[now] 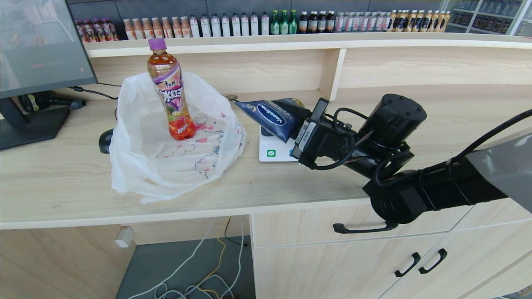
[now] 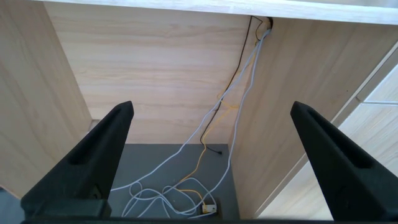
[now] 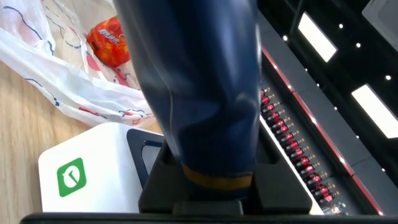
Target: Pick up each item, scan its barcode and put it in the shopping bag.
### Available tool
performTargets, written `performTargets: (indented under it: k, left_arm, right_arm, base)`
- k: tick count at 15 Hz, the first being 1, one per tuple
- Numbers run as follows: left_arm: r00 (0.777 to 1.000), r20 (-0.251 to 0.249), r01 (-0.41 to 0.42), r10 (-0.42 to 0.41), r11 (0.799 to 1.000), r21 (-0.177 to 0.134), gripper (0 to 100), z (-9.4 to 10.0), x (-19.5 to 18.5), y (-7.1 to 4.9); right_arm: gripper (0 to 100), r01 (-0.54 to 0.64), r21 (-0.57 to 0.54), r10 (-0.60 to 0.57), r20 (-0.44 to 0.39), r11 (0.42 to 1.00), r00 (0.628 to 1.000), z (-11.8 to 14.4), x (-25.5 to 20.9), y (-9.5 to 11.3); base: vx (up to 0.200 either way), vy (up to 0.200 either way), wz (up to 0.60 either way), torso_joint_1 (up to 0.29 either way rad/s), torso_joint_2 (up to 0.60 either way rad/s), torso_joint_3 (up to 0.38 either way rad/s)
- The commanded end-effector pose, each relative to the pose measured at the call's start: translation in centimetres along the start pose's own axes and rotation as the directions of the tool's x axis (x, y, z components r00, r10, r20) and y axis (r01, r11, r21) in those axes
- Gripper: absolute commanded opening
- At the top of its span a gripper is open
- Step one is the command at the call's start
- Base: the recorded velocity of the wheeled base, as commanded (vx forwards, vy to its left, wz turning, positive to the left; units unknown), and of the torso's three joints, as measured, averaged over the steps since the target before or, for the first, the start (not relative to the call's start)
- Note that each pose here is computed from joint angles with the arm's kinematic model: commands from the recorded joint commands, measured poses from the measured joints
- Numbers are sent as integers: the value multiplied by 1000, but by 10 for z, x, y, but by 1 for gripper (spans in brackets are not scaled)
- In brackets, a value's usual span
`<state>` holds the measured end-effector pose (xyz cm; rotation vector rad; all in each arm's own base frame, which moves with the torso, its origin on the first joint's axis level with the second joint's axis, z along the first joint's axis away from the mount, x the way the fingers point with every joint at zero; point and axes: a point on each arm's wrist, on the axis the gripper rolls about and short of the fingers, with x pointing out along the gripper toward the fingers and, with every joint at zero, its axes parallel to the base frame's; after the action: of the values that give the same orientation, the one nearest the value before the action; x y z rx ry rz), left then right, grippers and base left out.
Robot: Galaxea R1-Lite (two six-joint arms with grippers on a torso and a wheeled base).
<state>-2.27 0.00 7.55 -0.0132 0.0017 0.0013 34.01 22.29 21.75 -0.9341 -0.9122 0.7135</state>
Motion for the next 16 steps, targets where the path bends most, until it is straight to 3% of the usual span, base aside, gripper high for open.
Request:
performTargets:
  k: [1,16]
  left_arm:
    - [1000,0,0,0,1000,-1,100,0,0,0]
    - [1000,0,0,0,1000,-1,100,0,0,0]
  right_arm:
    - [0,-1,0,1,1,1000,1000,0,0,0]
    - [0,16,-5,-16,23,1000,1000,10,2,-7]
  base:
    - [0,0,0,0,0,0]
    - [0,0,0,0,0,0]
